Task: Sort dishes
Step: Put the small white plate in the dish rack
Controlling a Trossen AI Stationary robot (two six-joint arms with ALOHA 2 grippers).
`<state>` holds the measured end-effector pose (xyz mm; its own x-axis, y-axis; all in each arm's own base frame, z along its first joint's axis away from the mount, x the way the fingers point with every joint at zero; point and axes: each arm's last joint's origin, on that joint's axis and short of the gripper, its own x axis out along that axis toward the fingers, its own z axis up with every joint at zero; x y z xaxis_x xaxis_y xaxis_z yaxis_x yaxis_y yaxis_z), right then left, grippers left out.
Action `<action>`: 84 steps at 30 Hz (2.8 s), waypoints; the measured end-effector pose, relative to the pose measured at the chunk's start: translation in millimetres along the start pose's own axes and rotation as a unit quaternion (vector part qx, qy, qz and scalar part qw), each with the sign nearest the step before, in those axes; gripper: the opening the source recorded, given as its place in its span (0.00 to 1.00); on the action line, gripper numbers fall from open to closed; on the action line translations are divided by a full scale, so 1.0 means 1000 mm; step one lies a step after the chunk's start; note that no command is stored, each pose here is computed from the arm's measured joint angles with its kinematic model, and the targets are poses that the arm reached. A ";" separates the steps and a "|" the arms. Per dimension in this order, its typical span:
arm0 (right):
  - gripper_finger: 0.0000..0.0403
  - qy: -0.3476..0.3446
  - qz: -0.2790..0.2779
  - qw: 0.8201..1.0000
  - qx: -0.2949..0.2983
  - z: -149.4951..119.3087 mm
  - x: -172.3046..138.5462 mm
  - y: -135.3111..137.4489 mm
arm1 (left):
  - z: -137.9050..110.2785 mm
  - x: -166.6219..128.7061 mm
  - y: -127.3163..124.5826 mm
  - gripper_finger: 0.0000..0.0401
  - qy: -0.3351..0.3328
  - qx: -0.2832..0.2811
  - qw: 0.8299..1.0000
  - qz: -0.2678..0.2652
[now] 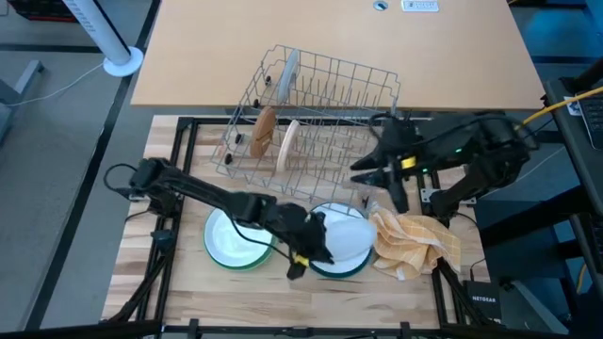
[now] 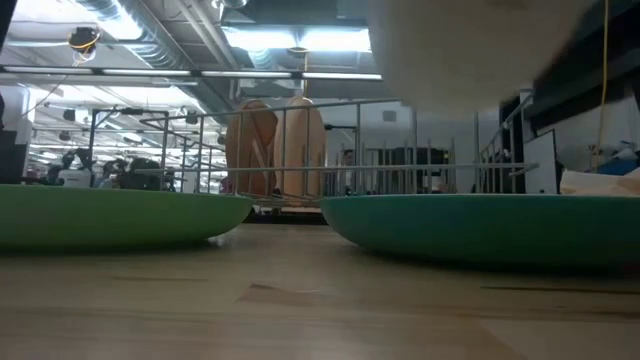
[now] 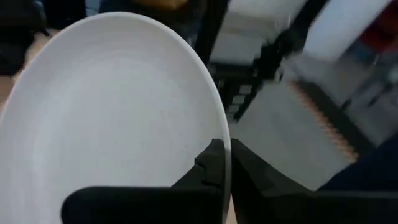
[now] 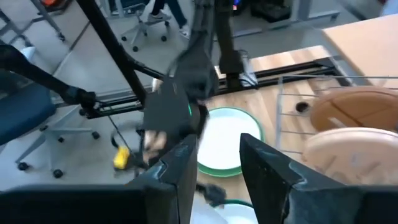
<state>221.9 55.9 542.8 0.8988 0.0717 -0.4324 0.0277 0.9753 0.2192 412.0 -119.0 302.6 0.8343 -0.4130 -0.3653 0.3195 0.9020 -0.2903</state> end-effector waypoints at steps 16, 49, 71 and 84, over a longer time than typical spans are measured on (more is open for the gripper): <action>0.31 -0.123 -0.179 0.976 0.001 -0.004 -0.087 -0.029 | 0.076 -0.117 0.008 0.00 -0.209 -0.178 0.954 0.119; 0.31 0.091 -0.263 0.958 -0.068 -0.043 -0.019 -0.031 | 0.064 -0.155 0.155 0.00 -0.208 -0.398 0.857 0.252; 0.31 0.124 -0.278 0.951 -0.057 -0.056 0.002 -0.031 | 0.059 -0.136 0.171 0.00 -0.222 -0.408 0.851 0.246; 0.31 0.126 -0.278 0.950 -0.058 -0.056 0.002 -0.031 | 0.058 -0.137 0.171 0.00 -0.222 -0.411 0.848 0.249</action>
<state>198.0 37.0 486.4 0.6253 -0.4283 -0.6523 0.4071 0.8922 -0.1956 378.8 99.5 354.6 0.9192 0.2461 -0.3073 -0.3912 0.4825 -0.7837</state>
